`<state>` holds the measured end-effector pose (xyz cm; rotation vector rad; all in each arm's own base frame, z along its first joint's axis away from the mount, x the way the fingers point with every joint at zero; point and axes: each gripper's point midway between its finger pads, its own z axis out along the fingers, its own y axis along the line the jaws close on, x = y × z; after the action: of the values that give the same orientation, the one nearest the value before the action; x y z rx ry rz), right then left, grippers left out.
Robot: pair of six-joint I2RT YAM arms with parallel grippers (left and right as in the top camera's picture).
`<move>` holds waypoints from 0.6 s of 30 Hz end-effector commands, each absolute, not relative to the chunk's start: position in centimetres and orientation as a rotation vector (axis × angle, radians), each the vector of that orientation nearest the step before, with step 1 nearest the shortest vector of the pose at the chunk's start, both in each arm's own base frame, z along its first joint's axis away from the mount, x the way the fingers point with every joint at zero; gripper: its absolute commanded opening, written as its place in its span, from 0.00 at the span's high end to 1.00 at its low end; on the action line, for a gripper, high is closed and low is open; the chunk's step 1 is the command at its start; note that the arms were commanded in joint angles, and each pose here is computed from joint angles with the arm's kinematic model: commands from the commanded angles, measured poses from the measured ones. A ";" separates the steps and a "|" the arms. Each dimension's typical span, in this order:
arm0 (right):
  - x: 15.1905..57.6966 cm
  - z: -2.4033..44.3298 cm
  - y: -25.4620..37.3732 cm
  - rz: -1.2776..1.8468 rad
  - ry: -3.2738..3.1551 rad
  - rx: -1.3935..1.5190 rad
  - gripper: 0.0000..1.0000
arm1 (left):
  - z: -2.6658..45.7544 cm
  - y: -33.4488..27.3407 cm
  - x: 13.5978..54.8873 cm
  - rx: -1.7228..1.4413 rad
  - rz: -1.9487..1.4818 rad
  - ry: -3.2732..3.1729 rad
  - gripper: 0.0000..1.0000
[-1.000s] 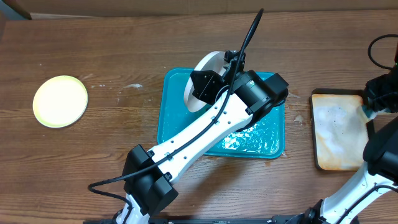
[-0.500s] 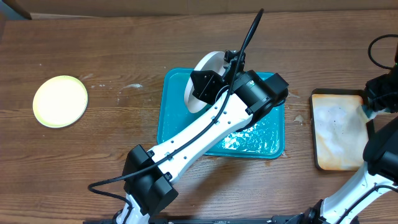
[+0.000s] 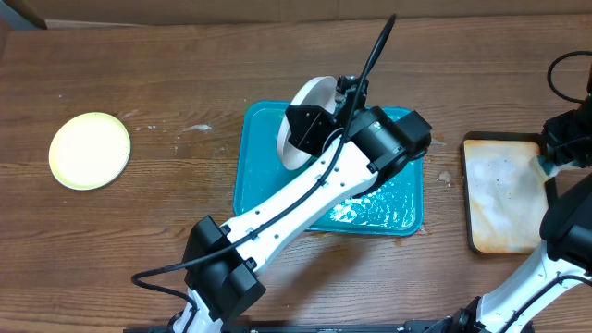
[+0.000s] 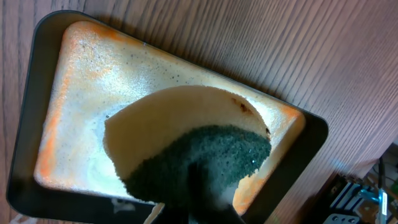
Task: Clean dirty plates on tray and stack at the side
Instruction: 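Lift the white plate upright with the left gripper off the teal tray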
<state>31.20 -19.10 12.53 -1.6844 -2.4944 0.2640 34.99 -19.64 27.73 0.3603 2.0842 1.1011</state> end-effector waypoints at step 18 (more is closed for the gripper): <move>31.8 14.5 -18.8 0.221 -2.551 -1.726 0.96 | 28.1 -18.5 35.9 0.254 1.076 2.099 0.96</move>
<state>31.47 -18.82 12.46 -1.6896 -2.4967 0.2296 34.71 -19.69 26.02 0.3304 2.2023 1.0210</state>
